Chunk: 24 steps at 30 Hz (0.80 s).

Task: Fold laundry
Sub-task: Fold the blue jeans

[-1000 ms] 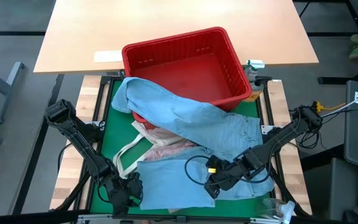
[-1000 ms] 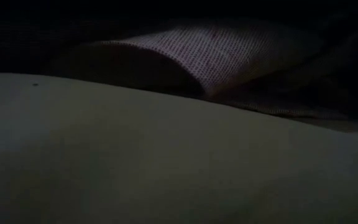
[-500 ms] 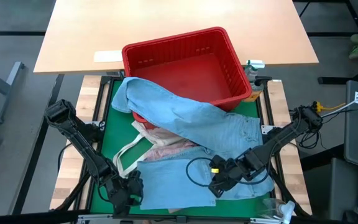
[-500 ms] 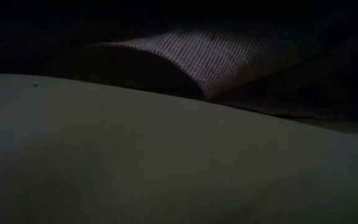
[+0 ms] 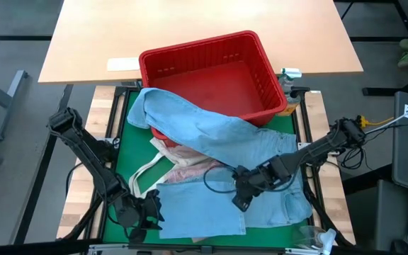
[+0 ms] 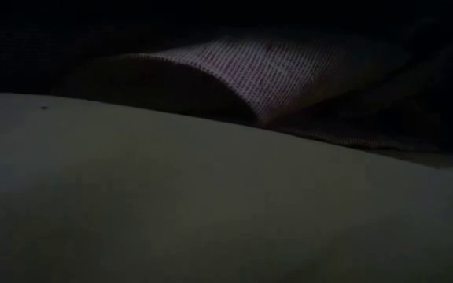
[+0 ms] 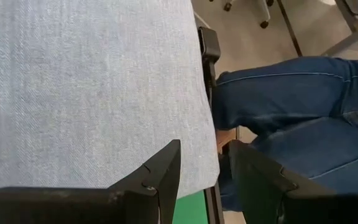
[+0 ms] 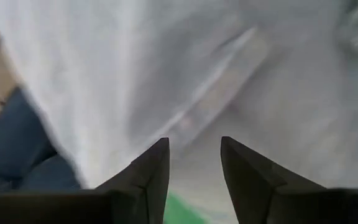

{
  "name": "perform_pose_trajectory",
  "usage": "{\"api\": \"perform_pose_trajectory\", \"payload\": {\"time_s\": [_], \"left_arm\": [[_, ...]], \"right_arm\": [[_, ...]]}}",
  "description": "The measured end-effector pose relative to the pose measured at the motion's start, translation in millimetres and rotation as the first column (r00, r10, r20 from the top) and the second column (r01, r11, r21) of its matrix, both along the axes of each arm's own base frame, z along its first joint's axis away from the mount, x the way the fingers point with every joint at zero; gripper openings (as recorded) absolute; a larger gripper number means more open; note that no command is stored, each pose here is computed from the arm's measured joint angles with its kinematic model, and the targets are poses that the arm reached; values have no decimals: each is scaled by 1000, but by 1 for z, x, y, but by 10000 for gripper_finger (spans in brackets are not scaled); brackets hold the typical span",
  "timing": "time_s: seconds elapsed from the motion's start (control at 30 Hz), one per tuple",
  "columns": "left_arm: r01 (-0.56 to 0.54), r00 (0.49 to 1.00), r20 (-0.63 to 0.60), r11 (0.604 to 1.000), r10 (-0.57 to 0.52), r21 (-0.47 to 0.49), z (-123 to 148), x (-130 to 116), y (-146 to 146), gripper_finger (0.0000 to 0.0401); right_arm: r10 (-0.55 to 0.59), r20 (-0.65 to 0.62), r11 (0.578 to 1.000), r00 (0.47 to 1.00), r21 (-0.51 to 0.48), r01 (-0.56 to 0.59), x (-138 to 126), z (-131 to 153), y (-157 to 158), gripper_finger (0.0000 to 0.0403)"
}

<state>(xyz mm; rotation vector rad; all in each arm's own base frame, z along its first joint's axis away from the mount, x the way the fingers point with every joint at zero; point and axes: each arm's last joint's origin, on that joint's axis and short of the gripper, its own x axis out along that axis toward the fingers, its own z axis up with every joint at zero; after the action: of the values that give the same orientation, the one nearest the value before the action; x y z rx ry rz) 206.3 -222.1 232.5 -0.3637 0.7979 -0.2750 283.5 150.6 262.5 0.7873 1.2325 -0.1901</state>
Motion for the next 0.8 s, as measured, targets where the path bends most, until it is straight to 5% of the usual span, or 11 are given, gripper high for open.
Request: {"api": "perform_pose_trajectory", "payload": {"time_s": [0.23, 0.43, 0.8], "left_arm": [[-38, 999, -1, 999, 38, -1, 0, 8, 8, 133], [-62, 998, -20, 998, 61, -18, 0, 19, 19, 133], [-49, 998, -46, 998, 47, -44, 0, 22, 22, 133]], "right_arm": [[7, -15, 990, 1000, -138, -9, -3, -12, -11, 143], [4, -16, 997, 1000, -75, -5, 0, -30, -17, 143], [-30, 76, 1000, 997, 7, 29, 4, -13, -29, 143]]}}
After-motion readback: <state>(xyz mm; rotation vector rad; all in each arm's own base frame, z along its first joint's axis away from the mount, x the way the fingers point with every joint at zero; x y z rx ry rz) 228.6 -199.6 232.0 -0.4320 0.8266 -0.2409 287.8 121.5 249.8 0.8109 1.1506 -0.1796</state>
